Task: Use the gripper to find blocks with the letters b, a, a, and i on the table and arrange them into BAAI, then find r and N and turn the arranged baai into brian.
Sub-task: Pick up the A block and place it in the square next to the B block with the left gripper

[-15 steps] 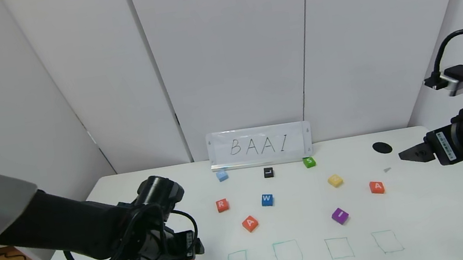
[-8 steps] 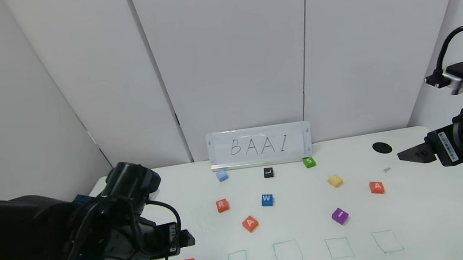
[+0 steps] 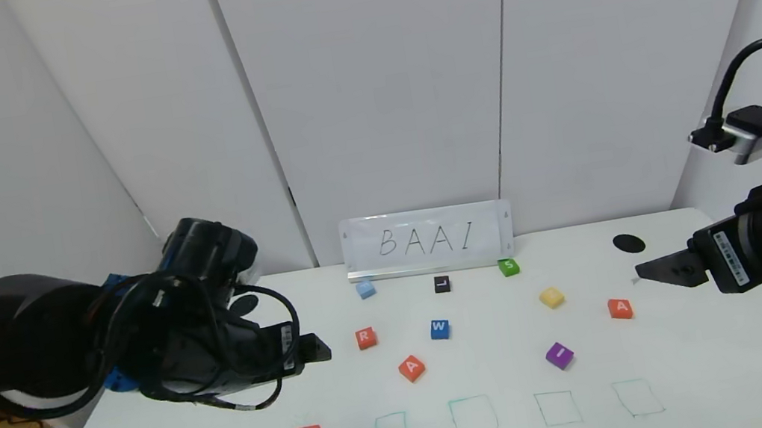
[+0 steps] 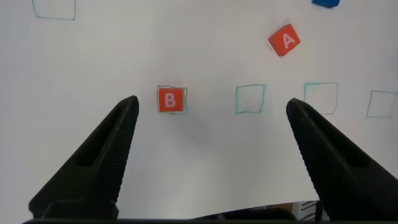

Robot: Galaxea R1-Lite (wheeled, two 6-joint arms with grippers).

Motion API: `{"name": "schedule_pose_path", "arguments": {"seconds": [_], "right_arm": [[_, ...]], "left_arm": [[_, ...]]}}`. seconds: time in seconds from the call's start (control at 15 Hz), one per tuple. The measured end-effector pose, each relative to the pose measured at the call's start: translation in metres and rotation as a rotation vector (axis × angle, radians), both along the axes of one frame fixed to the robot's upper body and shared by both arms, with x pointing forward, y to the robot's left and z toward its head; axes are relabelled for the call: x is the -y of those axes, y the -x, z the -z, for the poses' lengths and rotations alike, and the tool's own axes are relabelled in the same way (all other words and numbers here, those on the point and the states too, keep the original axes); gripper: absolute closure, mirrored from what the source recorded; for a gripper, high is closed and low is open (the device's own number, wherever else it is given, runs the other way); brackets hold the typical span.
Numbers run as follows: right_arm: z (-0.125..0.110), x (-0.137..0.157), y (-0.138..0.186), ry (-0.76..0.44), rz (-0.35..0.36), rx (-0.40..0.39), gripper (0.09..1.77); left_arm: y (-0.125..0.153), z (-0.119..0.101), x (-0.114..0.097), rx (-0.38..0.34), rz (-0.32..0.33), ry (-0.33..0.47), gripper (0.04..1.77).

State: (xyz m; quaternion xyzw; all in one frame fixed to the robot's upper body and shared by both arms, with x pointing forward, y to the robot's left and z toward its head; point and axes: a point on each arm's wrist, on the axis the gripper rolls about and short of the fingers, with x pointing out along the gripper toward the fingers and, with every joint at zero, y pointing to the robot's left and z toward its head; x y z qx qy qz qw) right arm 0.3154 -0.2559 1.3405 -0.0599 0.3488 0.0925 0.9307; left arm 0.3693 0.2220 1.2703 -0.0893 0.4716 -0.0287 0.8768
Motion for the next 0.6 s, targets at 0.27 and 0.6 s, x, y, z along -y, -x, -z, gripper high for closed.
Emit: {"name": "schedule_pose_path", "arguments": {"seconds": [0.27,0.6], "right_arm": [[0.0,0.0,0.002,0.043,0.045,0.021,0.09],[-0.003,-0.003,0.009,0.039,0.026,0.042,0.09]], "left_arm": [[-0.025,-0.015,0.016,-0.086,-0.119,0.068,0.11],[-0.05,-0.025,0.037,-0.209,-0.24,0.183,0.11]]}}
